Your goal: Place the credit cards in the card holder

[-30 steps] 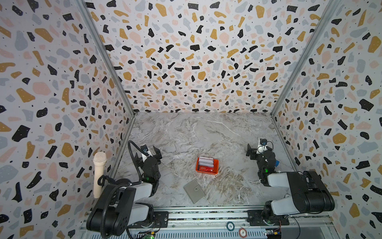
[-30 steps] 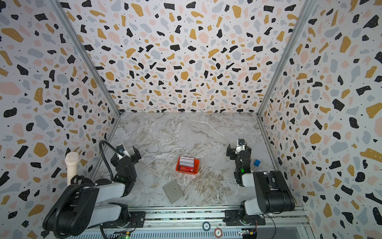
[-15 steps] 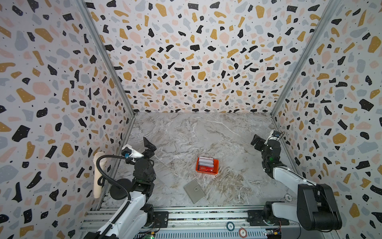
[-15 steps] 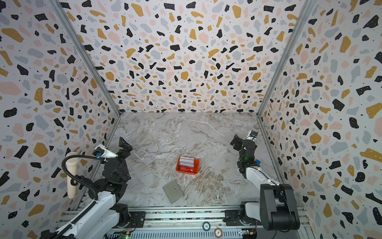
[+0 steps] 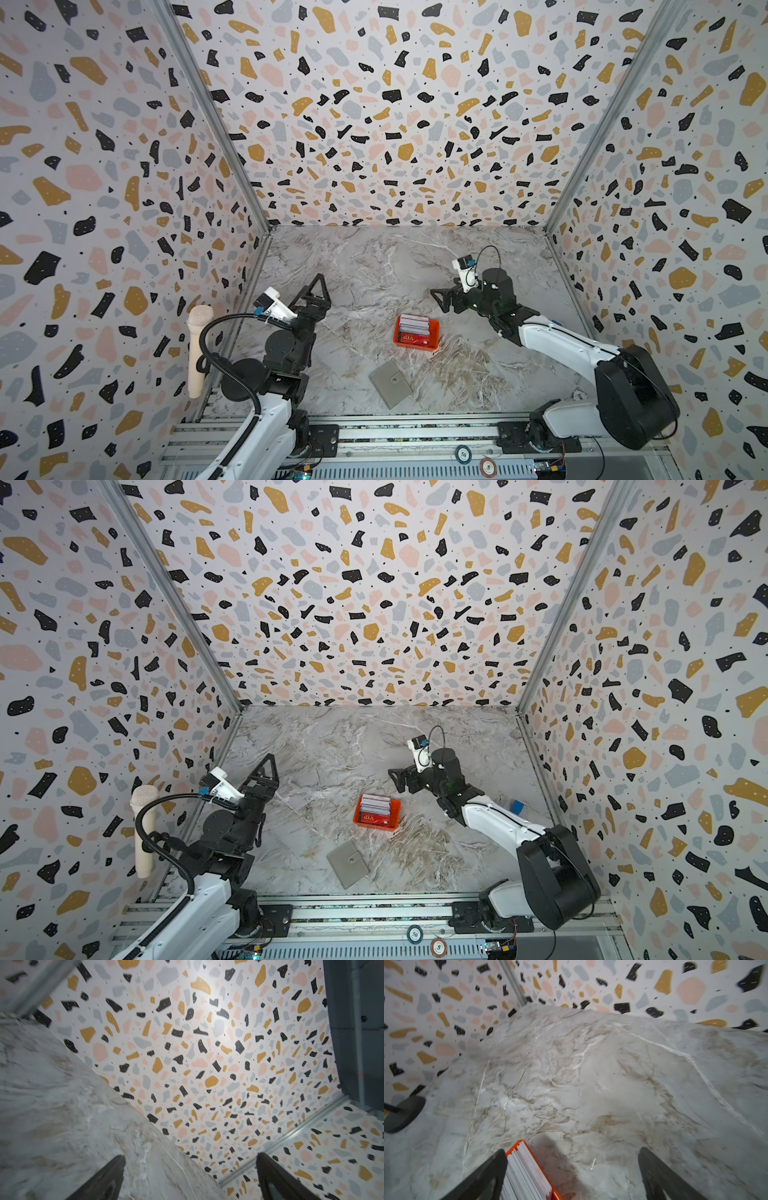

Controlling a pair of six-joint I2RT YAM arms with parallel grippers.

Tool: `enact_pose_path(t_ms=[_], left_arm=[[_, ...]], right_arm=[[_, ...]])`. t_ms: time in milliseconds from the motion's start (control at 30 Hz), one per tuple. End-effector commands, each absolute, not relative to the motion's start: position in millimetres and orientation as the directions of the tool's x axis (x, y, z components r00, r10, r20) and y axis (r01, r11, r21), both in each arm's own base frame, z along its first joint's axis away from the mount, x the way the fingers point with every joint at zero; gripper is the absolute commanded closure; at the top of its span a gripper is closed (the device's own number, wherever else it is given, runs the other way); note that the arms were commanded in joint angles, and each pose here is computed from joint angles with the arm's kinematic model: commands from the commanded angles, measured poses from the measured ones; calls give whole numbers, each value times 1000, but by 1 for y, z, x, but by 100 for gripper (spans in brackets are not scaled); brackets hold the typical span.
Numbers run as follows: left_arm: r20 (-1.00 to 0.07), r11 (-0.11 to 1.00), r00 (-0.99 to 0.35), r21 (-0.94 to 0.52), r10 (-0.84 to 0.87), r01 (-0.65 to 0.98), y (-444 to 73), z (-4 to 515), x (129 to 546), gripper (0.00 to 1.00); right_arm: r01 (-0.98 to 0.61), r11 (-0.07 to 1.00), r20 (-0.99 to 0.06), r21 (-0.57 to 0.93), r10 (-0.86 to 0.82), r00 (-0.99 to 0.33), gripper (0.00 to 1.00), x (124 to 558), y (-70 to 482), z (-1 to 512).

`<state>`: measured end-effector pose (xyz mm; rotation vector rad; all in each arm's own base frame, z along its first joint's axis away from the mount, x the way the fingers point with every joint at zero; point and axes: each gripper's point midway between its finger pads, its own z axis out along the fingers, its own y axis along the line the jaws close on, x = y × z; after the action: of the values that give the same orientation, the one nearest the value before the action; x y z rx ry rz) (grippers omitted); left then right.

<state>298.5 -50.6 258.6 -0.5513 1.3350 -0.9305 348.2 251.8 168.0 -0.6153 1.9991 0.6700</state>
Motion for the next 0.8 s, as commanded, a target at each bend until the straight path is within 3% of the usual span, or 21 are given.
enact_pose_path(t_ms=[0, 167, 400, 767], left_arm=[[-548, 441, -195, -799, -814, 409, -88, 275, 284, 0], [-550, 433, -276, -814, -788, 386, -98, 254, 281, 0], [-550, 443, -305, -823, -778, 354, -99, 231, 275, 0], [-578, 489, -328, -813, -748, 316, -100, 215, 277, 0]], right_arm=[[-761, 628, -800, 162, -368, -474, 1, 326, 277, 137], [-829, 551, -752, 90, -509, -420, 1, 314, 311, 121], [-845, 534, -659, -20, -643, -390, 1, 304, 323, 97], [-831, 550, -591, -82, -699, -404, 1, 295, 315, 76]])
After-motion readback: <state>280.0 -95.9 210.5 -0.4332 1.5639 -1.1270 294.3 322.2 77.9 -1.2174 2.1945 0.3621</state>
